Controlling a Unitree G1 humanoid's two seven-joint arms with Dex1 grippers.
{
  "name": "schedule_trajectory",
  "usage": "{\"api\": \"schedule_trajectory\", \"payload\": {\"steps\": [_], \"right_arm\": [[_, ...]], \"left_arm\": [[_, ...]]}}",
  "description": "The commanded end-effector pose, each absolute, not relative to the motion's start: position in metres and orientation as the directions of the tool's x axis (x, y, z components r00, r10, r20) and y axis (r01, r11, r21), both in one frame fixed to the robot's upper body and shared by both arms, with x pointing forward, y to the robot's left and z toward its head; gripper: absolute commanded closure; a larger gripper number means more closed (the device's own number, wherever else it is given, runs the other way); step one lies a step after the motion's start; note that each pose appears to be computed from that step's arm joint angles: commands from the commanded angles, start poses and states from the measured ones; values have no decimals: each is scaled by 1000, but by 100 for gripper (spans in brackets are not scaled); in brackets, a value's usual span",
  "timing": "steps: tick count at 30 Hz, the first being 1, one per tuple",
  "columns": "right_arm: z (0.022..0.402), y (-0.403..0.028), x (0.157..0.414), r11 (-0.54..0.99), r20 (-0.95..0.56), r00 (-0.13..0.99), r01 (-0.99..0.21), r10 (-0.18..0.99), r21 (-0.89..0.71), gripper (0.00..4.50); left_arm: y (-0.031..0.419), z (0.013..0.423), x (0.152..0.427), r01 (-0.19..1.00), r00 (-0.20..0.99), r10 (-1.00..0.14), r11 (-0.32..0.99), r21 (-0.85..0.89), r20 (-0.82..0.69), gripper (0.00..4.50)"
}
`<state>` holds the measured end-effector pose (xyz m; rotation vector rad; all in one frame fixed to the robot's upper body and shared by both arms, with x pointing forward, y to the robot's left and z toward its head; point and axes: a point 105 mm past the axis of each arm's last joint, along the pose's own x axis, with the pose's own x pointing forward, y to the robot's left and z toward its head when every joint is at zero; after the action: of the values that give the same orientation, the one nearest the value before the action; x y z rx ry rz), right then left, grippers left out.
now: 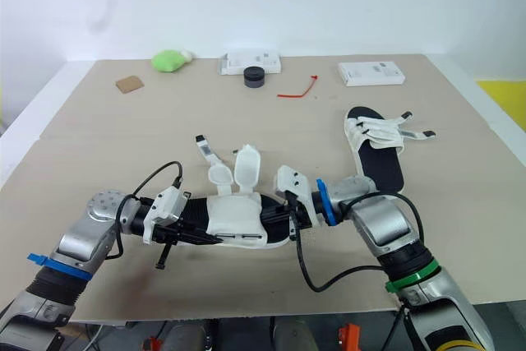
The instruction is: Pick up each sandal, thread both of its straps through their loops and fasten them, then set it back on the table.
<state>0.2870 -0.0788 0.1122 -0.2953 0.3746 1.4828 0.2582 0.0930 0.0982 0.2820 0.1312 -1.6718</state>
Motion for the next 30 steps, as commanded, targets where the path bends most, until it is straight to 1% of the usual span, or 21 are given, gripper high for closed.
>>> {"api": "schedule_trajectory", "payload": {"steps": [1, 4, 7, 8, 10, 15, 20, 24, 29, 30], "right_arm": [[128, -64, 285, 12, -351, 9, -1000, 936, 9, 449], [120, -64, 281, -10, -376, -19, -1000, 927, 25, 449], [104, -66, 277, -30, -438, -36, -999, 898, 22, 449], [92, -69, 278, -30, -493, -27, -1000, 870, 1, 449], [78, -72, 280, -35, -554, -16, -999, 832, -23, 449], [64, -74, 288, -16, -611, 11, -999, 792, -39, 449], [56, -76, 285, -22, -639, -12, -1000, 769, -8, 449], [48, -77, 273, -50, -643, -72, -997, 763, 52, 449], [51, -76, 276, -29, -632, -64, -997, 772, 65, 449], [51, -77, 277, -30, -633, -63, -998, 772, 63, 450]], "left_arm": [[82, 89, 251, 986, -146, -957, -160, 38, -251, 450], [81, 90, 251, 986, -148, -957, -162, 38, -250, 450], [81, 90, 251, 986, -150, -957, -164, 38, -249, 450], [81, 90, 251, 986, -150, -957, -164, 37, -249, 450], [81, 90, 251, 986, -150, -956, -165, 38, -251, 450], [80, 90, 250, 986, -146, -957, -161, 42, -250, 450], [79, 91, 250, 987, -139, -960, -155, 47, -245, 450], [78, 92, 249, 987, -137, -961, -153, 52, -240, 450], [79, 95, 254, 989, -114, -963, -134, 67, -245, 450], [79, 97, 256, 990, -100, -965, -121, 76, -241, 420]]}}
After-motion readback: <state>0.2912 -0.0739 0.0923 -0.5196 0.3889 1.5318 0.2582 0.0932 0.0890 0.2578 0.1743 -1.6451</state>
